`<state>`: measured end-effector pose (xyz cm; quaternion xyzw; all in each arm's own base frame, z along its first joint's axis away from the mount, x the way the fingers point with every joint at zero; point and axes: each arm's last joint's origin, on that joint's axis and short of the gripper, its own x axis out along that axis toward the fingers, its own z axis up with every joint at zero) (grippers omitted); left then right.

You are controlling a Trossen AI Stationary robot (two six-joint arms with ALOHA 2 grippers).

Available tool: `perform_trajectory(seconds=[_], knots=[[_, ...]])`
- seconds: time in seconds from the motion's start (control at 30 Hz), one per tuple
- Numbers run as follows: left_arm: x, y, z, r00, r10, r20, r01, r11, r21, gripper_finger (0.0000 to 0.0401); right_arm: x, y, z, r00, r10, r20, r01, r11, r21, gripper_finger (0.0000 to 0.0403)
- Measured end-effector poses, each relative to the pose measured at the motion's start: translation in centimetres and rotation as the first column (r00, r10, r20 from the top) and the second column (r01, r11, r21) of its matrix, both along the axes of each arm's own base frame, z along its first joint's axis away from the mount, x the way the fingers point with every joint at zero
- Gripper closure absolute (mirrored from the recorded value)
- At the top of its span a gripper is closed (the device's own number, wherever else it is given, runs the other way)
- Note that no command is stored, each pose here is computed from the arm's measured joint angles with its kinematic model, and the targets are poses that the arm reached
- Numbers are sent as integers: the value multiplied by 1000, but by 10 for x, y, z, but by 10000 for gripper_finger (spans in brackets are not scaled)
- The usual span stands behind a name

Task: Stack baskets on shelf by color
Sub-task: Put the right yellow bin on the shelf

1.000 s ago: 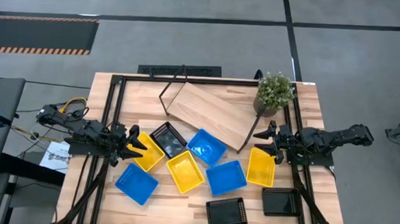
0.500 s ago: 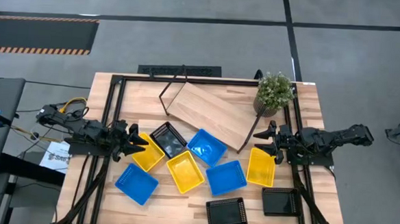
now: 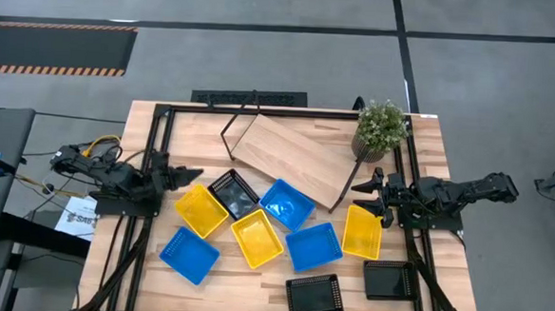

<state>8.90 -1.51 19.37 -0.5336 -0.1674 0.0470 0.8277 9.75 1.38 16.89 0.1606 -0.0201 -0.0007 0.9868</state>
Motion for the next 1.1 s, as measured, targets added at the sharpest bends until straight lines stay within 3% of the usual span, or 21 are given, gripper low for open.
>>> perform_trajectory(seconds=[0.13, 0.2, 0.3, 0.47, 0.73, 0.83, 0.9, 1.0, 1.1], knots=[[-2, 3, 5, 997, 69, 46, -67, 997, -42, 248, 0, 0, 1, 1000, 1, 7, -1, 1000, 17, 159], [-3, 3, 6, 994, 90, 59, -87, 995, -56, 248, 0, 0, 3, 1000, 8, 29, -12, 991, 132, 159], [-3, 4, 7, 993, 101, 64, -97, 993, -61, 248, -1, 1, 5, 999, 18, 48, -32, 949, 315, 159], [-3, 4, 7, 992, 110, 65, -105, 992, -75, 248, -1, 1, 6, 998, 31, 57, -56, 863, 503, 159], [-4, 6, 6, 981, 184, 55, -178, 979, -100, 248, -1, 3, 2, 995, 101, 10, -81, 733, 675, 159], [-4, 7, 6, 978, 206, 47, -201, 976, -85, 248, -1, 3, 0, 994, 105, -15, -66, 721, 689, 159], [-4, 7, 7, 977, 208, 46, -205, 976, -71, 248, -1, 2, 1, 995, 104, -6, -67, 684, 727, 159], [-7, 6, 14, 979, 171, 114, -166, 985, -55, 248, -1, 1, 8, 992, 91, 84, -123, 623, 772, 159], [-12, 7, 25, 963, 154, 223, -149, 988, -41, 247, -6, 0, 32, 940, 78, 331, -311, 593, 742, 159]])
